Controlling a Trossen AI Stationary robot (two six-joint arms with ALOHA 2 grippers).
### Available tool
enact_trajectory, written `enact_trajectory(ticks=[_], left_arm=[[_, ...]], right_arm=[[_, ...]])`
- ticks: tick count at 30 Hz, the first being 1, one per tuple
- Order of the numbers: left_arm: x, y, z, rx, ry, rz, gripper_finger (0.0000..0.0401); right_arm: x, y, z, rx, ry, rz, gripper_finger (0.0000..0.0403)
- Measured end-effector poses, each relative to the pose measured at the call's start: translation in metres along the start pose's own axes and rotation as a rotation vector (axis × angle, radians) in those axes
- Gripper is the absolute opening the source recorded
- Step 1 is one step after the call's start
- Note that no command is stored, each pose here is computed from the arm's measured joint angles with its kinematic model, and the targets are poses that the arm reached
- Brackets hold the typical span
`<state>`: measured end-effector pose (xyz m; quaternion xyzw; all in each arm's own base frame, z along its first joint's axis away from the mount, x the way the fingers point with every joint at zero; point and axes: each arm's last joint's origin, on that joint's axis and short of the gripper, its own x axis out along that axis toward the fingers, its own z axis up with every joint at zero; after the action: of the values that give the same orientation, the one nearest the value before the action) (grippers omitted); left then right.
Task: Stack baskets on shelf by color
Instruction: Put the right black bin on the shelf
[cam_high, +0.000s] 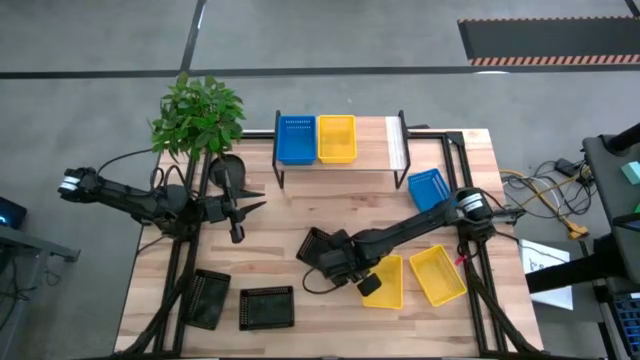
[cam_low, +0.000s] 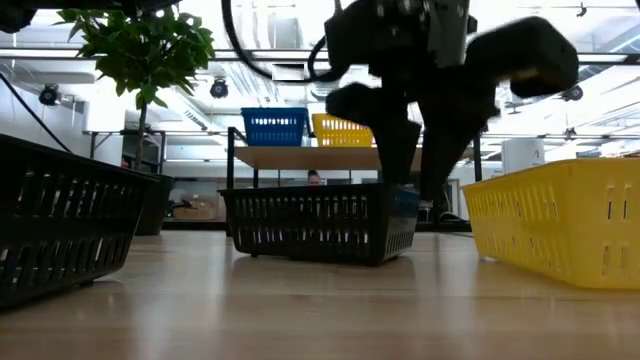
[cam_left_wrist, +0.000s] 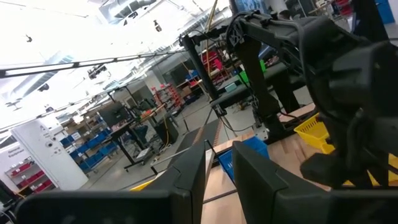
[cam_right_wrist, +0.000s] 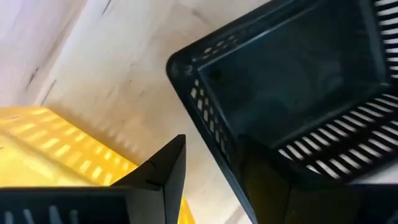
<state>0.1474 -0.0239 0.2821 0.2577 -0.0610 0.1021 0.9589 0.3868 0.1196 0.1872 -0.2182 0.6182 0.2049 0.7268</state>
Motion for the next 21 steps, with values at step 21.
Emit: enact_trajectory(ticks=[21], left_arm=[[0.000, 0.000, 0.000, 0.000, 0.001, 0.000, 0.0063]], right_arm=[[0.003, -0.004, 0.012, -0.042, 0.001, 0.000, 0.0009]])
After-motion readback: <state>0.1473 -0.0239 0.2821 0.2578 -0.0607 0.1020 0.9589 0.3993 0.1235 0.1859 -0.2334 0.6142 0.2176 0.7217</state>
